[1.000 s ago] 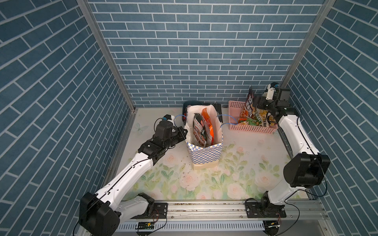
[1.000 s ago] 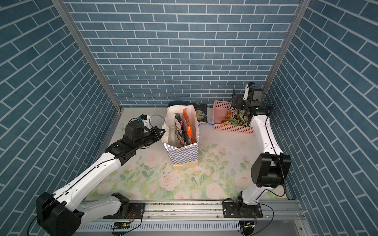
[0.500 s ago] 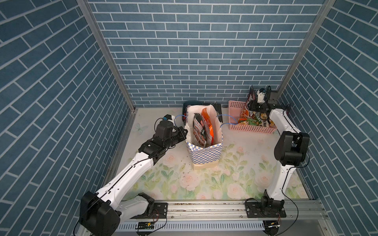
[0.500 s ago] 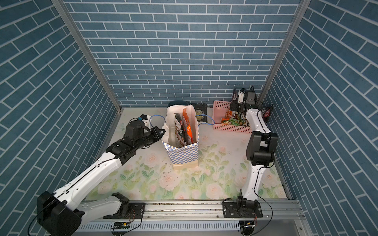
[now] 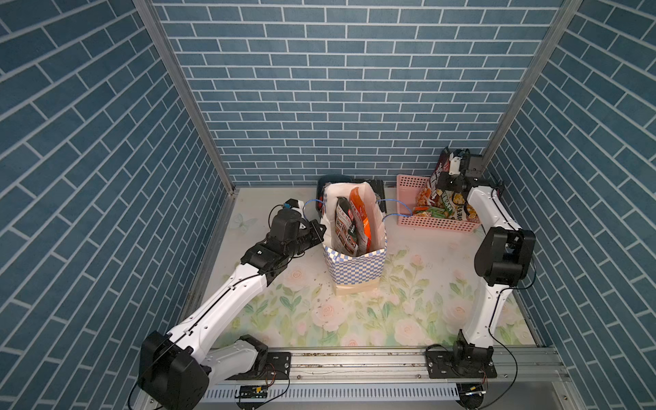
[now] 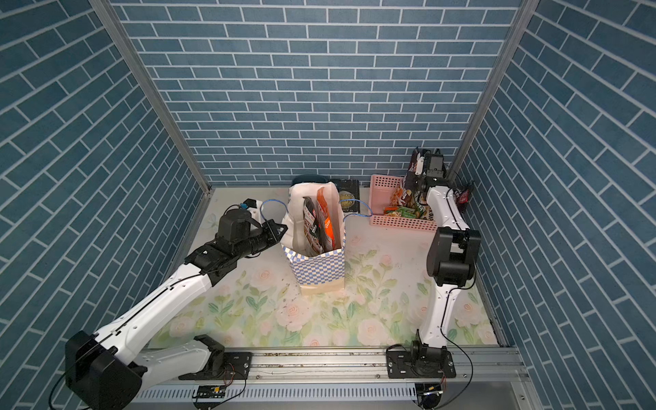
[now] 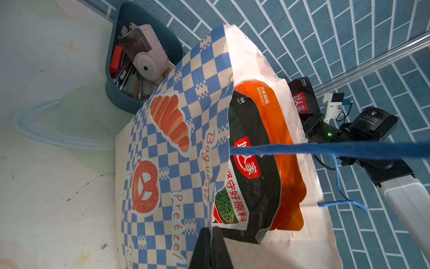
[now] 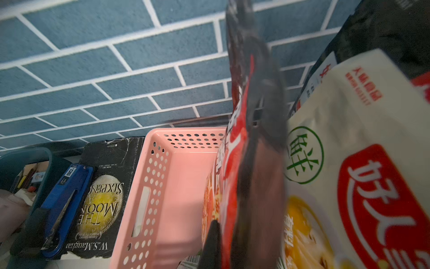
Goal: Place the condiment packets inside the bag
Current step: Pick up the condiment packet from the storage box, then place the condiment packet in the paper bag.
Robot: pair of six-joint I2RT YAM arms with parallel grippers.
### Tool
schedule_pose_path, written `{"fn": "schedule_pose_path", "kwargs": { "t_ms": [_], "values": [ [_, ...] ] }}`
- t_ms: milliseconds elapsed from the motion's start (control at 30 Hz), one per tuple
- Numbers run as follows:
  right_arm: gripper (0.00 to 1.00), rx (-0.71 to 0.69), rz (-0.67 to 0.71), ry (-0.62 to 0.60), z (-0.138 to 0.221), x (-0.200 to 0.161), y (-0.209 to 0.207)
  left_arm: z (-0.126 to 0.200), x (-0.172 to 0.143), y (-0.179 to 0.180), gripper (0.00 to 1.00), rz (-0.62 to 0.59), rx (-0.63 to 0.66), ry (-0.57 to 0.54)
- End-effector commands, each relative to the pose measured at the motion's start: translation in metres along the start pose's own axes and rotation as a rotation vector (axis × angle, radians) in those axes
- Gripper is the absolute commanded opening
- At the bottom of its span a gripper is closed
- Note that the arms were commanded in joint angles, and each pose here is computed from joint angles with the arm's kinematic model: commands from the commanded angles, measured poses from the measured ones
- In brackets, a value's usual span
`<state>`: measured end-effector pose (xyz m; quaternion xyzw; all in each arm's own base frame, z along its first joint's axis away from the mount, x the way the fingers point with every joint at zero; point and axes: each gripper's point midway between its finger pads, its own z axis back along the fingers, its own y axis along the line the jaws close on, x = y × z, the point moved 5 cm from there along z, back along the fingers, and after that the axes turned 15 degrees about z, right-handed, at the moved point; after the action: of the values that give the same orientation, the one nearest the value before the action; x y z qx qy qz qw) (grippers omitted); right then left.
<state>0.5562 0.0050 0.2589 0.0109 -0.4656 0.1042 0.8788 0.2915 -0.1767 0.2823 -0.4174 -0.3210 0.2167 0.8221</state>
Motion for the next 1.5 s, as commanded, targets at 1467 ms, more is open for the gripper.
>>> {"fn": "schedule_pose_path", "kwargs": {
  "t_ms": [1467],
  "values": [
    [0.00, 1.304, 0.374, -0.920, 0.366, 0.127, 0.320, 0.012, -0.002, -0.005, 0.00, -0.028, -0.034, -0.015]
  ]
}}
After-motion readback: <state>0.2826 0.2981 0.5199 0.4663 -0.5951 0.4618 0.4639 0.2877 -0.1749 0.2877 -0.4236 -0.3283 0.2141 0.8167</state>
